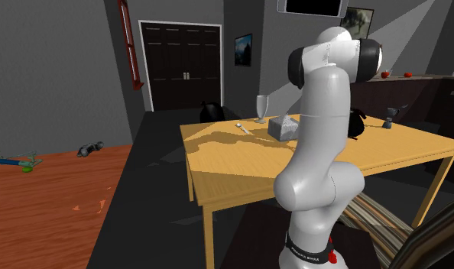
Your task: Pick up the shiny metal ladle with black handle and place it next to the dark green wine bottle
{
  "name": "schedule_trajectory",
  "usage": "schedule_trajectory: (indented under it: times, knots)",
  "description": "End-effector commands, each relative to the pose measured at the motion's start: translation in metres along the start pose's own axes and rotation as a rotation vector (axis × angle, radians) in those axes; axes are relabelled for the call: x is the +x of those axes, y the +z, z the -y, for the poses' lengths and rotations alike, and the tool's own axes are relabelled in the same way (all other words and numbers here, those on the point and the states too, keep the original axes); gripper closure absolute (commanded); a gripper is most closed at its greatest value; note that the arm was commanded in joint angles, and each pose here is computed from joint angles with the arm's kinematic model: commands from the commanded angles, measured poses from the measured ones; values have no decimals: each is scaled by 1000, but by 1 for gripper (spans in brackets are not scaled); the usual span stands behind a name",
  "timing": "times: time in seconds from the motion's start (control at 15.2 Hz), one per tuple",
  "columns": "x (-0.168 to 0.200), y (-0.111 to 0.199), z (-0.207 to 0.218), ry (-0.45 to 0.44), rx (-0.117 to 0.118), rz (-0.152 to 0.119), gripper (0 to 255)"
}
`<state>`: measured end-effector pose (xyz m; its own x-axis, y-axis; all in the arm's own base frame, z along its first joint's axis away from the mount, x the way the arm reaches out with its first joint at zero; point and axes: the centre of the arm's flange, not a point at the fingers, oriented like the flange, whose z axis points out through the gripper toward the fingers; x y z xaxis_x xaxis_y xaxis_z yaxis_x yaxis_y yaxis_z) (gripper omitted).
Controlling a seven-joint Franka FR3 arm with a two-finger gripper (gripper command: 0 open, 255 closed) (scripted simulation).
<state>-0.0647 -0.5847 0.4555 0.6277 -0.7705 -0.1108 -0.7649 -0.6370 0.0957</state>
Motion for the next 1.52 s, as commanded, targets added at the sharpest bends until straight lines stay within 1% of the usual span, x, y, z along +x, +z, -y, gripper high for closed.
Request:
schedule_trajectory:
  times: [0.0,1.25,1.45]
  knots:
    - [2,10,1,0,0,0,255]
    - [13,109,11,0,0,0,255]
    - [13,109,11,0,0,0,255]
